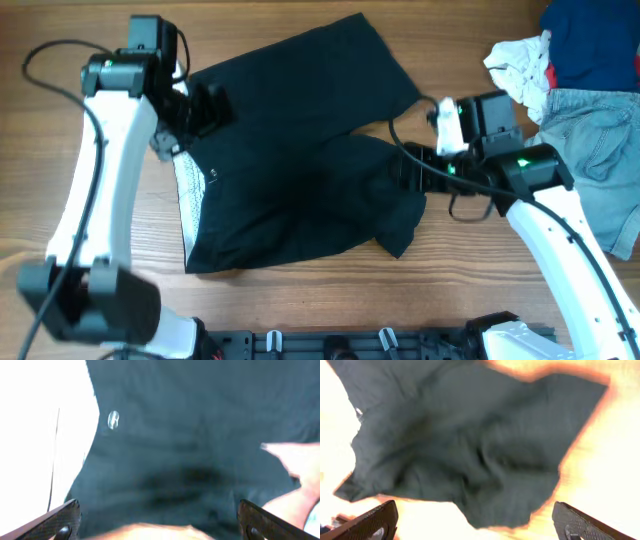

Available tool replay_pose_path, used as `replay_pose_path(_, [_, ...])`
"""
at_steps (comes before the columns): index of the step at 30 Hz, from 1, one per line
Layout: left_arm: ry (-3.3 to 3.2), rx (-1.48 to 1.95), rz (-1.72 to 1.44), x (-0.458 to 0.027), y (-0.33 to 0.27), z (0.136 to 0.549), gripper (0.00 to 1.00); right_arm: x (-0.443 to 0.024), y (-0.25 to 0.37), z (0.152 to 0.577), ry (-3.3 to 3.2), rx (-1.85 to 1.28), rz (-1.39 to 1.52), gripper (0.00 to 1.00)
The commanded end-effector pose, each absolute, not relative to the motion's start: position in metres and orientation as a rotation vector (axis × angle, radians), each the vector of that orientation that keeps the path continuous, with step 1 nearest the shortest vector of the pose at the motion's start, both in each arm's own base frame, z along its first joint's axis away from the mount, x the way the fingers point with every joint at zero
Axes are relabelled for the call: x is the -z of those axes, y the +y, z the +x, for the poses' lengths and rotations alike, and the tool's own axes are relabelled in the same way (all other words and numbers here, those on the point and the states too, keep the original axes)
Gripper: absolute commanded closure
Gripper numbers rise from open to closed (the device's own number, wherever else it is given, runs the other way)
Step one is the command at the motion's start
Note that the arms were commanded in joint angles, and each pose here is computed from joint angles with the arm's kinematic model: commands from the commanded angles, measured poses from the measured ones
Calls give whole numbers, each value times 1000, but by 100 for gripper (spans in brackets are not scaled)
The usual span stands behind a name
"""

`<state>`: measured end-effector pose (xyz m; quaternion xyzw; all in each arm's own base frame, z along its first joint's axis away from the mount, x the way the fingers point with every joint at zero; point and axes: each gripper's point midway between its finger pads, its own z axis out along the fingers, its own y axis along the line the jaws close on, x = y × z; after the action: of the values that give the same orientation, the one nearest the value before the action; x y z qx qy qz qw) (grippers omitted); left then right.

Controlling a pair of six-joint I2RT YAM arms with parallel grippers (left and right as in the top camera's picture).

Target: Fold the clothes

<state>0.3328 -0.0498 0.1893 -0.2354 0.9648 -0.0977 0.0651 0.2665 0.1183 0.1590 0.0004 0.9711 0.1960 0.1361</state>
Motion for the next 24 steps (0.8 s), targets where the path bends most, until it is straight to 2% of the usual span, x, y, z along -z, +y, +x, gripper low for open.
replay_pose_path(1, [2897, 135, -850, -202, -60, 297, 0, -157, 114, 243, 2856, -583, 107, 0])
replay_pose_path(5, [2902, 45, -959, -195, -71, 257, 0, -147, 120, 218, 2892, -681, 146, 0])
replay_pose_path(10, [2906, -111, -1143, -163, -55, 200, 1, -106, 114, 185, 2972, -690, 243, 0])
replay_pose_path(14, [2920, -175, -1235, -135, -44, 163, 3, -79, 113, 181, 2974, -691, 273, 0])
replay_pose_path(19, [2911, -139, -1234, -101, -43, 157, 6, -54, 117, 196, 2916, -712, 290, 0])
replay_pose_path(24, [2928, -206, -1283, -75, -38, 142, 5, -36, 116, 203, 2943, -686, 306, 0])
